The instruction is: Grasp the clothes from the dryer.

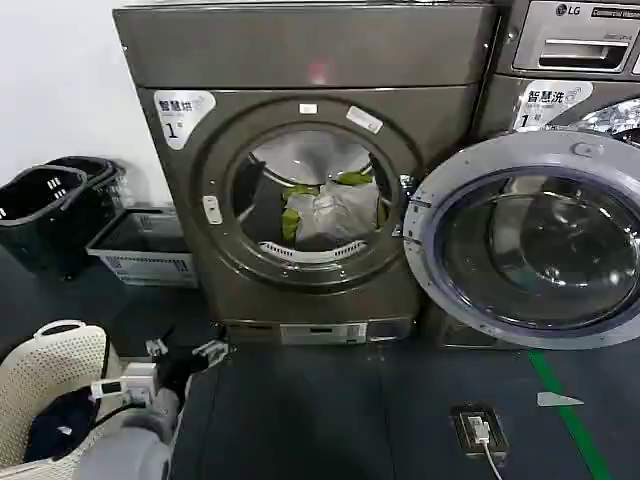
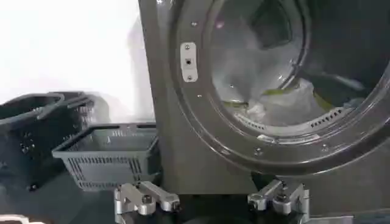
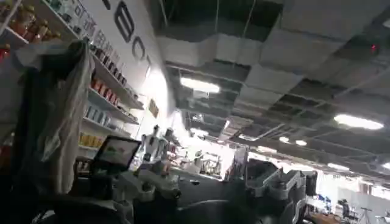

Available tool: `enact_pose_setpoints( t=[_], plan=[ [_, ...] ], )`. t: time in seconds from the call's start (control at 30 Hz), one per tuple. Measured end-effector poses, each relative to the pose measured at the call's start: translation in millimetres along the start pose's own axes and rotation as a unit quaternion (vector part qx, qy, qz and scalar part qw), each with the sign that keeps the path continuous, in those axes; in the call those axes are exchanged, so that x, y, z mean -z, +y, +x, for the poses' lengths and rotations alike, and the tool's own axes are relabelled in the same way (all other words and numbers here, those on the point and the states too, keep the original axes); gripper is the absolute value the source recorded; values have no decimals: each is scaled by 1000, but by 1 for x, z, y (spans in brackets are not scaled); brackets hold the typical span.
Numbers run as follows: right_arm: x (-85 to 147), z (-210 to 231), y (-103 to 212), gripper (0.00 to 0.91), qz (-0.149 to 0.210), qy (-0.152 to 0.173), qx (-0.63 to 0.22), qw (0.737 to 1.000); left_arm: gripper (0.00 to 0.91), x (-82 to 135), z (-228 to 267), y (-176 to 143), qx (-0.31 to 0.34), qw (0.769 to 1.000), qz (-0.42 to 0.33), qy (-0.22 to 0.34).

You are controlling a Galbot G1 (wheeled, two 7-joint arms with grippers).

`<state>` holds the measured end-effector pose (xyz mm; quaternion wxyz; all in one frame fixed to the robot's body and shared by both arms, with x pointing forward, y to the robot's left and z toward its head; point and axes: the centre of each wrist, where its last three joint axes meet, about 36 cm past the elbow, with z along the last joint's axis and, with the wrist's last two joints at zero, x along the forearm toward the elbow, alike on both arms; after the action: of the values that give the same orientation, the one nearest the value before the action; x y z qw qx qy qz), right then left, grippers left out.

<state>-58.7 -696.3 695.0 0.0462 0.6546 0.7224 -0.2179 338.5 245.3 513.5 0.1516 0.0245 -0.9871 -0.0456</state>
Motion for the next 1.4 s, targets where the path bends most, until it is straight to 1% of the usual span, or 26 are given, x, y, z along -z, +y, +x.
enact_pose_setpoints(
  t=[0.13,0.5,1.1,1.4],
  plan=[
    [-4,-1,0,907,-10,-13,-1,1000,907,0,0,0,0,1000,-2,-1],
    [-10,-2,4,907,-25,-24,-5,999,907,-1,1,-1,-4,1000,-4,1],
    [-20,-3,5,907,-30,-20,-8,999,907,-5,4,-3,-4,1000,0,9],
    [-22,-3,8,907,-31,-19,-6,999,907,-3,4,-3,0,1000,-3,5]
  ],
)
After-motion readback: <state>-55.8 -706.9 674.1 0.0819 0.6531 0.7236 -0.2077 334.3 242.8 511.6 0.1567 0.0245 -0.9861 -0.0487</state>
